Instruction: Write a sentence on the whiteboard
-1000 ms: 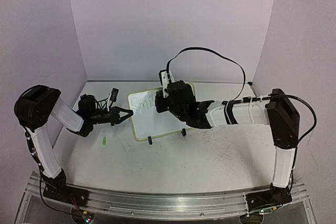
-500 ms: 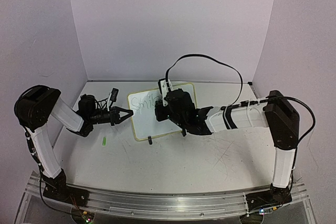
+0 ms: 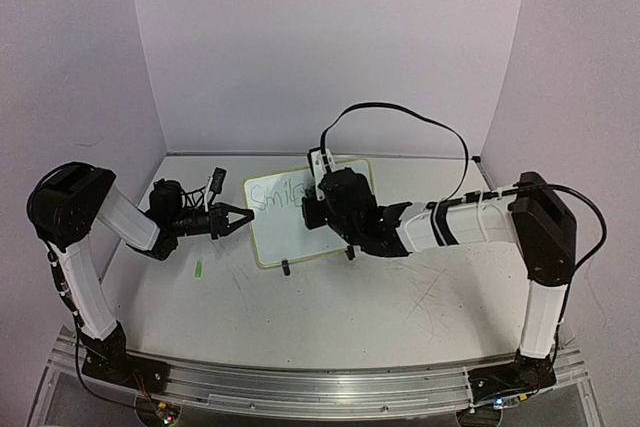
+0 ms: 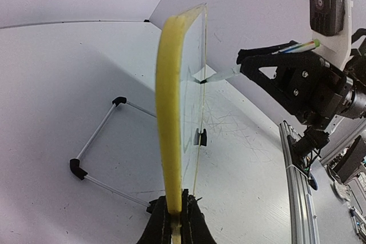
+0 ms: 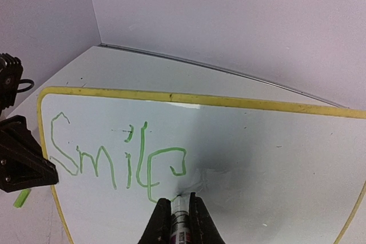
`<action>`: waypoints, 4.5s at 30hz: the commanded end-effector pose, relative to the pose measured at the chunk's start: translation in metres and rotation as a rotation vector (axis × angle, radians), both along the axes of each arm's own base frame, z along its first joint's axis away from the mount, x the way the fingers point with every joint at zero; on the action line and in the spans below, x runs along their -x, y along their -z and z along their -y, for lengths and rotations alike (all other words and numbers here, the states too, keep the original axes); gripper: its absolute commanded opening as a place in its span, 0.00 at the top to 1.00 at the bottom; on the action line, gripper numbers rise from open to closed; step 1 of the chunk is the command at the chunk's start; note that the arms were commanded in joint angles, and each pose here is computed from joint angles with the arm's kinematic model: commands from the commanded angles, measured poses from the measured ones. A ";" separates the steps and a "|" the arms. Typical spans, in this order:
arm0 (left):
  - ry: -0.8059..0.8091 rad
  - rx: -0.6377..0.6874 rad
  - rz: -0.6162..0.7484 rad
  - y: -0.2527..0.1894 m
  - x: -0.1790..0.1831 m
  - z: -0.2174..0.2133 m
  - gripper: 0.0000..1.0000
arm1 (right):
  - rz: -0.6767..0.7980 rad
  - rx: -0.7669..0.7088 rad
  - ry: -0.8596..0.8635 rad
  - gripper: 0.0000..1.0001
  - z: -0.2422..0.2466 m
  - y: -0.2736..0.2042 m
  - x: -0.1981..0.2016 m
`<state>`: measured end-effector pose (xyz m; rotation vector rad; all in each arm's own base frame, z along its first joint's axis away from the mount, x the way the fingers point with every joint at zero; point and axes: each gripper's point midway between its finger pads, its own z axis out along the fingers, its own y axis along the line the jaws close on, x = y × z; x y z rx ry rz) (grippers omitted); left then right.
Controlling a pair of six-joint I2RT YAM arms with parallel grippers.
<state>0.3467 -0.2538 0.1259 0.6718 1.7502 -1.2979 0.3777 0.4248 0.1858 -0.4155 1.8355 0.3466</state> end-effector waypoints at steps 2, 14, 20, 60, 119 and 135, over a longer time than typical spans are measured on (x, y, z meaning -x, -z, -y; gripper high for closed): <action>0.016 -0.032 0.025 0.004 0.002 0.004 1.00 | 0.118 -0.137 -0.146 1.00 -0.002 -0.075 0.018; -0.052 -0.091 0.049 0.009 -0.002 -0.001 1.00 | 0.181 -0.070 -0.193 1.00 0.024 -0.092 0.039; -0.080 -0.113 0.045 0.012 -0.006 -0.004 1.00 | 0.193 0.034 -0.127 1.00 0.035 -0.069 0.030; -0.103 -0.143 0.036 0.015 -0.013 -0.002 1.00 | 0.014 0.007 -0.049 1.00 0.022 -0.025 0.016; -0.091 -0.161 0.040 0.018 -0.011 0.001 1.00 | -0.044 0.020 0.038 1.00 0.033 0.003 -0.015; -0.099 -0.172 0.047 0.019 -0.011 0.000 1.00 | 0.130 -0.192 -0.067 1.00 0.050 -0.119 0.026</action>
